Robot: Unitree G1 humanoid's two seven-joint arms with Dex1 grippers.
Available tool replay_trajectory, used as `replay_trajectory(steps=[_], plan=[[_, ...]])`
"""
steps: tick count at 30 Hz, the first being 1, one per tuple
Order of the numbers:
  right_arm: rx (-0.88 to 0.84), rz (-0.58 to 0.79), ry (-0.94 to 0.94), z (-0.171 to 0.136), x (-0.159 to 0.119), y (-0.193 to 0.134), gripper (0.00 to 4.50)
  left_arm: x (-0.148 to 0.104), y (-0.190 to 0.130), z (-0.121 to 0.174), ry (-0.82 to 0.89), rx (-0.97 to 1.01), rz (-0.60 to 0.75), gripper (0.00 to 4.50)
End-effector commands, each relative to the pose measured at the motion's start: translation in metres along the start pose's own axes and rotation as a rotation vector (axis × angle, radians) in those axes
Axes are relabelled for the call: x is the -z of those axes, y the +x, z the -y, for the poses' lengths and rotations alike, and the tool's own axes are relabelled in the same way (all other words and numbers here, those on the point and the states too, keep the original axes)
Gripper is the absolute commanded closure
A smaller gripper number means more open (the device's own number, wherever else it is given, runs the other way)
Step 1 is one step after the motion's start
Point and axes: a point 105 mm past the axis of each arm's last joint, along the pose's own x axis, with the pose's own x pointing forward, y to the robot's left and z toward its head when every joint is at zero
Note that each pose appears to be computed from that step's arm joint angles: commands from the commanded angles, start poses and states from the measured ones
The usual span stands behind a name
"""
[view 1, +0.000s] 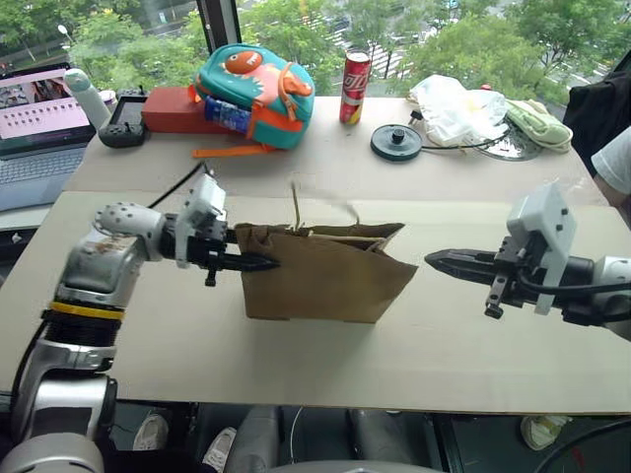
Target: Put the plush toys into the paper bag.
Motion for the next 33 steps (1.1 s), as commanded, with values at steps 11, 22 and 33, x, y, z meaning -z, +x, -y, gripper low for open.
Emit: replay_trajectory(steps=[11, 22, 33], plan=[[0.013, 0.047, -0.102, 0.012, -0.024, -0.006, 4.5, -0.001, -0.01, 0.014, 0.012, -0.063, -0.014, 2.74], [-0.005, 0.049, -0.111, 0.005, -0.027, -0.003, 4.5, 0.044, 0.021, -0.002, 0.052, -0.041, -0.044, 2.74], [0.024, 0.039, -0.113, 0.01, -0.024, -0.002, 4.5, 0.022, 0.021, -0.011, 0.092, -0.057, -0.004, 2.05]])
